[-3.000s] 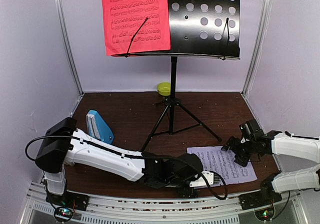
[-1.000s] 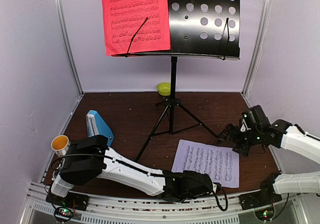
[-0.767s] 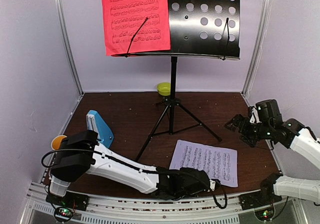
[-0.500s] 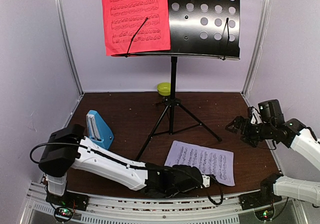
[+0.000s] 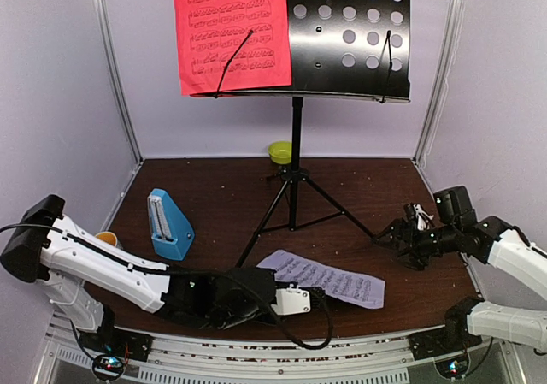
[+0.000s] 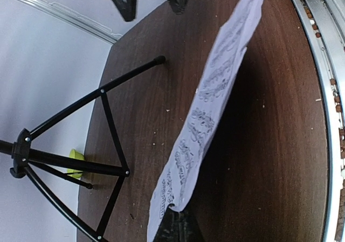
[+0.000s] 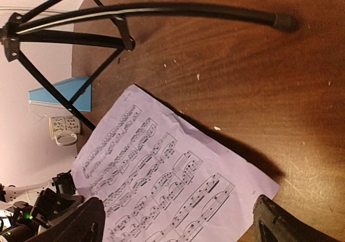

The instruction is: Set up the instrument practice props

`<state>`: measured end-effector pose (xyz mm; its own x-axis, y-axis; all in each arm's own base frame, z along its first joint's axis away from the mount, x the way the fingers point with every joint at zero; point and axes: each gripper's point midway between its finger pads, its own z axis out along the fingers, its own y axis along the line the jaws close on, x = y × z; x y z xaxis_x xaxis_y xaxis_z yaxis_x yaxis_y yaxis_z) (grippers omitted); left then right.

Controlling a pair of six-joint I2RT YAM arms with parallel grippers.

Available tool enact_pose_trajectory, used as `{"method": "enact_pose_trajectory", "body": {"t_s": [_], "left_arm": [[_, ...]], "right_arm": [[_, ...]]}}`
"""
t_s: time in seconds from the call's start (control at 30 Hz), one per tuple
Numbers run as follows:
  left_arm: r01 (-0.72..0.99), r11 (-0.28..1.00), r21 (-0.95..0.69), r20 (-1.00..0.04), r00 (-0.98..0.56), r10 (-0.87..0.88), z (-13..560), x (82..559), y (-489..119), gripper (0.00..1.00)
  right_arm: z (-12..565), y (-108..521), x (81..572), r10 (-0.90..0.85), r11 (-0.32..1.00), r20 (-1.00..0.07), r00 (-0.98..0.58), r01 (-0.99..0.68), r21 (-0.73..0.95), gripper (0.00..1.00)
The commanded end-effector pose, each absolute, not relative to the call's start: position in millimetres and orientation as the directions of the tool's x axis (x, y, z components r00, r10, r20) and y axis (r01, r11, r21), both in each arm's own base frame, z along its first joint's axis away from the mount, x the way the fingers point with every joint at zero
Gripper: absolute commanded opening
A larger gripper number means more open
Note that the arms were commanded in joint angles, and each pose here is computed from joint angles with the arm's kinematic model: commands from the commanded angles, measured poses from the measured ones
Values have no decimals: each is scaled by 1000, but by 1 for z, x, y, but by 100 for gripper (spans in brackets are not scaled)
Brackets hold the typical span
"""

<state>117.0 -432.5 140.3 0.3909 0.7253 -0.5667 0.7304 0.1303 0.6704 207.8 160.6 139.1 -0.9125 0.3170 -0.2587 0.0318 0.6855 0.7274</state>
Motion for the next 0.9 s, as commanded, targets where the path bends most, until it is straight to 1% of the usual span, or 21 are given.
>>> {"method": "enact_pose_trajectory", "body": {"t_s": [0.0,0.03,0.1,0.37,0.47,0.53,0.63,0.73,0.87], "left_arm": [[701,210,681,-635,423,646,182,118,-429,0],[699,204,686,-630,430,647,182,117,-427,0],[696,205,688,-630,434,644,184,116,-424,0],[719,250,649,-680,401,613,188,114,-422,0],[718,257,646,-689,405,601,194,113,-422,0],[719,250,649,-687,412,598,194,111,-422,0],[720,235,653,-681,423,598,192,107,-422,0],[720,212,660,-671,439,598,189,102,-423,0],[714,190,674,-653,455,606,184,98,-425,0]], "right_arm": [[102,171,177,329,596,-31,-944,182,782,96],[93,171,171,338,583,7,-941,215,784,97],[85,172,163,342,561,43,-939,240,792,99],[63,185,144,334,465,208,-919,353,812,100],[62,192,144,341,385,258,-904,385,839,100],[64,195,148,353,344,285,-891,407,846,100],[69,199,153,350,335,280,-894,399,853,99],[73,200,158,351,334,272,-896,391,858,90],[75,200,163,372,331,265,-889,394,857,66]]}}
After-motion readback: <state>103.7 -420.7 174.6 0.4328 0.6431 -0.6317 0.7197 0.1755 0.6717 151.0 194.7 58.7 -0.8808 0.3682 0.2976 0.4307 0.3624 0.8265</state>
